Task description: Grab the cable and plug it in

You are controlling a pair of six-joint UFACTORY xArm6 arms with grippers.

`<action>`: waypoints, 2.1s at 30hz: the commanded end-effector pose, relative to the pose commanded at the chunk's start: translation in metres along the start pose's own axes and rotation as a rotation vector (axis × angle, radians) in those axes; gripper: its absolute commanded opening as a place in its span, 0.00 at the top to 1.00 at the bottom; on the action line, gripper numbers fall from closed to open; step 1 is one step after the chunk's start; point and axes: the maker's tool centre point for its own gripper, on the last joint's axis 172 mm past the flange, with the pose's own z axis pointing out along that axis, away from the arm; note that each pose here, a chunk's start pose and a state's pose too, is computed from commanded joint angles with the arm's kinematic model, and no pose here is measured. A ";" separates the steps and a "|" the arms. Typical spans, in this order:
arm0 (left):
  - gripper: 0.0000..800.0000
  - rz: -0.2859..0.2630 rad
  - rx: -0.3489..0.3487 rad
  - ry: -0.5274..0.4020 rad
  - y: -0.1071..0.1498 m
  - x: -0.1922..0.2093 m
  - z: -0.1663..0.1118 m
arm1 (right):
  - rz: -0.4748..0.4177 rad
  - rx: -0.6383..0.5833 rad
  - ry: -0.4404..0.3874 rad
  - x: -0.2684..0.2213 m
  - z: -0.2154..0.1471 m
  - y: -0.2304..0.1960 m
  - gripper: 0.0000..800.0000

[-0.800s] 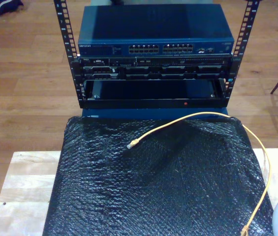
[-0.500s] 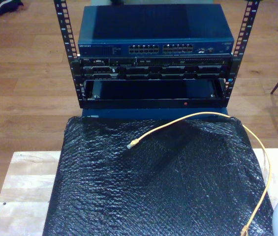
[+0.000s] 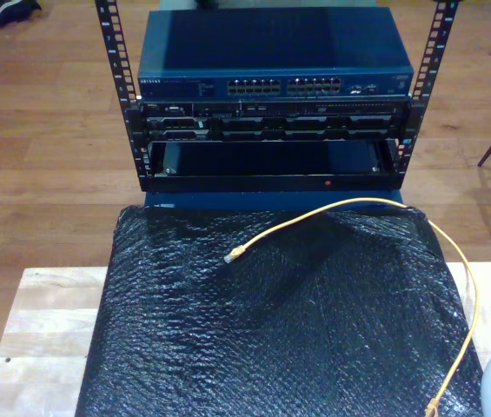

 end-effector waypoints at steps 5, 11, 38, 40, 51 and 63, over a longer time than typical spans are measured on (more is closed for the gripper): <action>0.00 0.000 0.000 0.000 0.000 0.000 0.000 | 0.000 0.000 0.000 0.000 0.000 0.000 0.00; 0.00 0.000 0.000 0.000 0.000 0.000 0.000 | 0.000 0.000 0.000 0.000 0.000 0.000 0.00; 0.00 -0.003 0.000 0.002 0.000 0.000 -0.001 | -0.007 0.001 -0.019 -0.008 -0.010 0.002 0.00; 0.00 -0.003 0.000 0.003 0.001 0.000 -0.003 | -0.012 0.001 -0.025 -0.010 -0.016 0.002 0.00; 0.00 -0.006 -0.008 0.055 0.005 0.011 -0.024 | 0.024 -0.026 0.071 -0.005 -0.069 0.019 0.00; 0.00 -0.026 -0.004 0.102 0.006 0.021 -0.073 | 0.179 -0.033 0.088 -0.014 -0.146 0.039 0.00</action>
